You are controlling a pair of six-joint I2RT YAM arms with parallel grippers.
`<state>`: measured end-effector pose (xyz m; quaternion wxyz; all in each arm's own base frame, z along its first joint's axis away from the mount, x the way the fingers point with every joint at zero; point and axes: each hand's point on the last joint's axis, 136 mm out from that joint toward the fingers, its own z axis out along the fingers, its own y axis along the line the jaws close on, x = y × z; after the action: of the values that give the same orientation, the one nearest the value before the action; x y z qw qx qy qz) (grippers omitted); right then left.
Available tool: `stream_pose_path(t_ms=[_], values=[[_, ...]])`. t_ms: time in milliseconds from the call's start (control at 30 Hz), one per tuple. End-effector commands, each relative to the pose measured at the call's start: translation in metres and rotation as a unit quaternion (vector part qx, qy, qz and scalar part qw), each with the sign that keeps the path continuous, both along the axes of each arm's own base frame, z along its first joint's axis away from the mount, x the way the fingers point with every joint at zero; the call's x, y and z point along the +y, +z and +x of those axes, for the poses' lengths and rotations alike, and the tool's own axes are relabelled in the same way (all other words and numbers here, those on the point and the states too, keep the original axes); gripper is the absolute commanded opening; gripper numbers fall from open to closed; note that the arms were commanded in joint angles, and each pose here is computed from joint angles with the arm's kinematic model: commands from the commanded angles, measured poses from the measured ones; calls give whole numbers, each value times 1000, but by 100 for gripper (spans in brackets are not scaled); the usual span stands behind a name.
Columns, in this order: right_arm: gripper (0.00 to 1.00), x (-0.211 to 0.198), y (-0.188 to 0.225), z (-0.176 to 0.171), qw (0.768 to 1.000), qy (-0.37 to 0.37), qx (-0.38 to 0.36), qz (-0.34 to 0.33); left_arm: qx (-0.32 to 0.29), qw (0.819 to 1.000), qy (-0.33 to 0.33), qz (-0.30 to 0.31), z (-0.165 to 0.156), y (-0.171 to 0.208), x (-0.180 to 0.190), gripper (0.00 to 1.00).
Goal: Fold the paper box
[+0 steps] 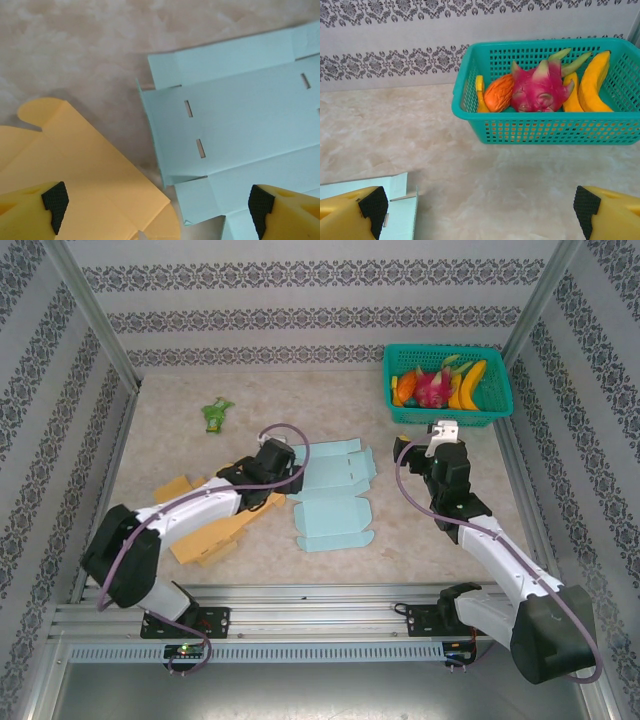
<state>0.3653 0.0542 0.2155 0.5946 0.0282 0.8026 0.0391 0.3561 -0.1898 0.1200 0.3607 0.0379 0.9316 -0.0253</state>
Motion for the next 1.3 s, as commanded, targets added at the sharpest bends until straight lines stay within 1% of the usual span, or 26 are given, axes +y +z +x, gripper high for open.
stream_pose_path(t_ms=[0, 200, 267, 367, 533, 633, 700, 833, 900, 933, 967, 1000, 1067, 1100, 1167, 1267], values=[[98, 3, 5, 1, 1000, 1, -4, 9, 10, 999, 33, 40, 2, -7, 5, 91], [98, 5, 4, 1, 1000, 4, -3, 14, 19, 997, 48, 61, 16, -23, 3, 81], [98, 6, 2, 2, 1000, 5, 0, 17, 24, 997, 50, 52, 22, -28, 1, 76], [98, 8, -2, 4, 1000, 8, 7, 18, 38, 997, 49, 35, 30, -37, -5, 65], [97, 8, -7, 6, 1000, 7, 19, 15, 42, 996, 66, 32, 39, -50, -5, 53], [98, 10, -9, 8, 1000, 9, 24, 15, 51, 996, 66, 25, 42, -59, -4, 51], [97, 11, -10, 9, 999, 10, 27, 14, 55, 996, 69, 28, 43, -64, -2, 47], [97, 15, -12, 11, 999, 17, 34, 12, 50, 997, 58, 16, 46, -66, -5, 30], [97, 17, -13, 11, 999, 22, 39, 12, 41, 998, 46, 3, 48, -61, -11, 19], [97, 20, -12, 12, 999, 26, 40, 13, 35, 999, 37, -5, 48, -58, -14, 8], [97, 22, -11, 13, 999, 30, 42, 18, 28, 999, 30, -12, 49, -54, -17, 0], [97, 25, -11, 14, 998, 35, 44, 23, 23, 999, 25, -18, 49, -51, -19, 0], [95, 35, -10, 16, 997, 60, 50, 30, 4, 999, -5, -38, 47, -39, -27, 0], [91, 44, -7, 17, 995, 84, 50, 31, -9, 999, -18, -48, 45, -33, -30, 0], [84, 67, 0, 18, 987, 151, 46, 18, -49, 995, -49, -71, 42, -14, -35, 0], [80, 100, 19, 17, 968, 251, 23, -13, -112, 984, -96, -102, 37, 13, -44, 0]])
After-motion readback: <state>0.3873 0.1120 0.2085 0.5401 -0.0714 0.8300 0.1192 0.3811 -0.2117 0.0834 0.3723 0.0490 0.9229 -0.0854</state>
